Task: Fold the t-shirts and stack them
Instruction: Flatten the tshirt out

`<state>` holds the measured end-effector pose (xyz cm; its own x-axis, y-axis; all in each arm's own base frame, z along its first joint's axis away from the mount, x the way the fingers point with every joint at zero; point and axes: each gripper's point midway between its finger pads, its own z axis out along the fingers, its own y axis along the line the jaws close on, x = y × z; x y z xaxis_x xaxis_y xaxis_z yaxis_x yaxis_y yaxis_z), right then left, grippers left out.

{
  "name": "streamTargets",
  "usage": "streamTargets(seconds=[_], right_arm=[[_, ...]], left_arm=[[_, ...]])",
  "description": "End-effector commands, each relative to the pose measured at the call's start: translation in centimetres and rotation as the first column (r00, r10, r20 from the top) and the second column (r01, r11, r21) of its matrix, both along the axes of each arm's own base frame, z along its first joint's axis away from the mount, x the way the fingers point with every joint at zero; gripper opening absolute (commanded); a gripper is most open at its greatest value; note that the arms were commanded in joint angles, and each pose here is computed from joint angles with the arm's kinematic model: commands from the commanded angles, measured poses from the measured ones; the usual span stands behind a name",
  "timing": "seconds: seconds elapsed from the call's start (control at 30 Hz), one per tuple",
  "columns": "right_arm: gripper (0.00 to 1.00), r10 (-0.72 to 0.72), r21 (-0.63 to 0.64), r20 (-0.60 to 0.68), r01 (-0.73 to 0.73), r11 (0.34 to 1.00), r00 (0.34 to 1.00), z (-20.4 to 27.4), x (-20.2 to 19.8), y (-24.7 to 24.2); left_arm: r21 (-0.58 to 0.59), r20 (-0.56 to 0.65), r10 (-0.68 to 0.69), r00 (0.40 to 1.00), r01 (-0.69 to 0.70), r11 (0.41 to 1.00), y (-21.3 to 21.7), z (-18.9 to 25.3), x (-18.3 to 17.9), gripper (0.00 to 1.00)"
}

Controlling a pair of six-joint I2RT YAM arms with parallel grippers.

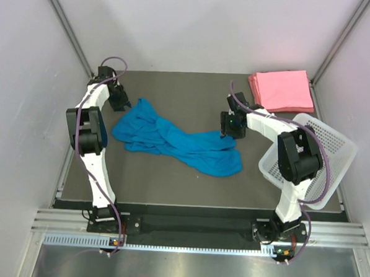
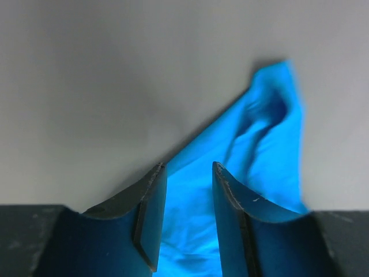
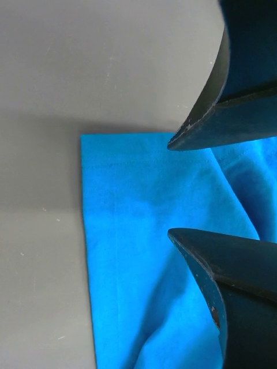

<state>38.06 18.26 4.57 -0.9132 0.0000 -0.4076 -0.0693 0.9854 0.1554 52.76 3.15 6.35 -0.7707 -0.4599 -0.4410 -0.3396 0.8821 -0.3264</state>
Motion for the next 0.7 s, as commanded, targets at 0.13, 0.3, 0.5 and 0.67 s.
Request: streamTargets(seconds=[0.13,0.3,0.5,0.67], right_arm=[[0.57,-0.022,0.034,0.013,0.022,0.999,1.000,-0.5,2.0,0.0],[0.56,-0.038,-0.006,0.019,0.038,0.999,0.999,-0.9,2.4,-0.7],[0.54,-0.091,-0.032,0.010,0.092,0.995,0.996,-0.2,1.2,-1.8],[0.55,-0.121,-0.033,0.026,0.122,0.992,0.992,0.9,0.3,-2.4]], left_arm=[[-0.006,-0.180,-0.043,0.983,0.043,0.999,-1.1,-4.0,-4.5,0.43],[0.016,-0.212,-0.070,0.975,0.075,0.997,-2.3,-4.9,-6.3,0.41],[-0.001,-0.229,-0.078,0.970,0.079,0.997,-2.7,-5.0,-7.1,0.39],[0.007,-0.244,-0.074,0.967,0.078,0.997,-2.6,-5.2,-7.9,0.18]])
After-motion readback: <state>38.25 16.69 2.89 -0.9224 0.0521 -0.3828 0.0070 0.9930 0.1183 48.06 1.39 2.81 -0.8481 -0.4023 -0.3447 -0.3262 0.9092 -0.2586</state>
